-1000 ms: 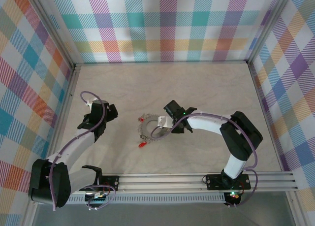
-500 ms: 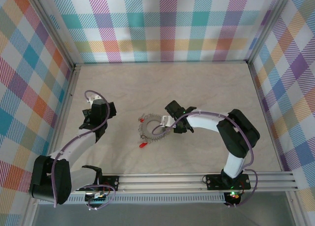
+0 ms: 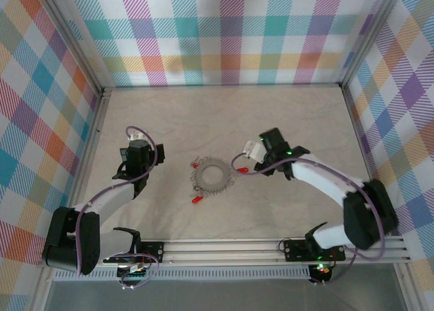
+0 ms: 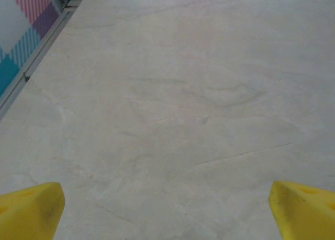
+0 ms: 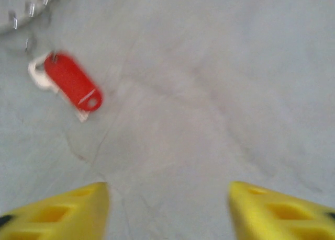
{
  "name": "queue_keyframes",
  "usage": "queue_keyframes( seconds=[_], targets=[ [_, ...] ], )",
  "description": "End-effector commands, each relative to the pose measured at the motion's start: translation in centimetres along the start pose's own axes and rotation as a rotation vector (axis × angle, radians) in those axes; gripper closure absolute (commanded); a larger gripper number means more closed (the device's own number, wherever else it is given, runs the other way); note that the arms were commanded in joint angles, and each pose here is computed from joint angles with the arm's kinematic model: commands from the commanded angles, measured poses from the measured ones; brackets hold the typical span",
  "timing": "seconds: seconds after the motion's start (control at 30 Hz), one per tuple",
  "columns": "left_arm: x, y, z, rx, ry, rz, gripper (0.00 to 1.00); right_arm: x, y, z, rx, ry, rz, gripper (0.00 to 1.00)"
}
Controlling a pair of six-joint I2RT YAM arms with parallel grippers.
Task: Put the keys on the keyring
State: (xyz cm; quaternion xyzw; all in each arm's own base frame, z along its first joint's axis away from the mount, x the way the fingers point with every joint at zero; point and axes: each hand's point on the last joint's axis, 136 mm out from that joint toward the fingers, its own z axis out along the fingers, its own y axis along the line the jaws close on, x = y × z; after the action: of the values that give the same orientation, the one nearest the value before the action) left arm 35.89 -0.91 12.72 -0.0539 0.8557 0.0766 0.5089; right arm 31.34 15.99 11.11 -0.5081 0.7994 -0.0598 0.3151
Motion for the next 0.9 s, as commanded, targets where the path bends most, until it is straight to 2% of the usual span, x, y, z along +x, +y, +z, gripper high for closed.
queue_keyframes(
  seconds=[0.0, 0.1, 0.2, 0.3, 0.4, 0.47, 0.6, 0.7, 0.87],
  targets=[
    [-1.2, -0.9, 0.5, 0.066, -0.058, 0.014, 0.0, -2.6, -2.8, -2.8, 0.052, -0.282, 0.263, 0.0],
    [-1.1, -1.6, 1.1, 0.098, -0.067, 0.059, 0.0, -1.7, -5.6, -4.9, 0.175, -0.458, 0.437, 0.0],
    [0.1, -1.7, 2.1, 0.112, -0.055, 0.053, 0.0, 0.9, -7.8, -5.8, 0.293, -0.544, 0.604, 0.0],
    [0.9, -1.8, 3.0, 0.111, -0.067, 0.053, 0.0, 3.1, -8.7, -5.2, 0.341, -0.6, 0.711, 0.0],
    [0.6, -2.2, 3.2, 0.135, -0.081, 0.045, 0.0, 4.4, -9.0, -3.5, 0.377, -0.614, 0.714, 0.0],
    [0.8, -2.5, 3.7, 0.15, -0.112, 0.023, 0.0, 5.5, -9.1, -2.1, 0.401, -0.579, 0.726, 0.0],
    [1.6, -1.7, 4.5, 0.121, -0.116, -0.013, 0.0, 7.7, -10.3, -0.5, 0.478, -0.567, 0.787, 0.0],
    [2.3, -2.1, 4.9, 0.155, -0.122, -0.01, 0.0, 8.6, -10.4, 0.7, 0.476, -0.563, 0.842, 0.0],
    [2.5, -1.8, 5.5, 0.172, -0.069, -0.035, 0.0, 8.7, -10.6, 2.2, 0.428, -0.533, 0.85, 0.0]
  ],
)
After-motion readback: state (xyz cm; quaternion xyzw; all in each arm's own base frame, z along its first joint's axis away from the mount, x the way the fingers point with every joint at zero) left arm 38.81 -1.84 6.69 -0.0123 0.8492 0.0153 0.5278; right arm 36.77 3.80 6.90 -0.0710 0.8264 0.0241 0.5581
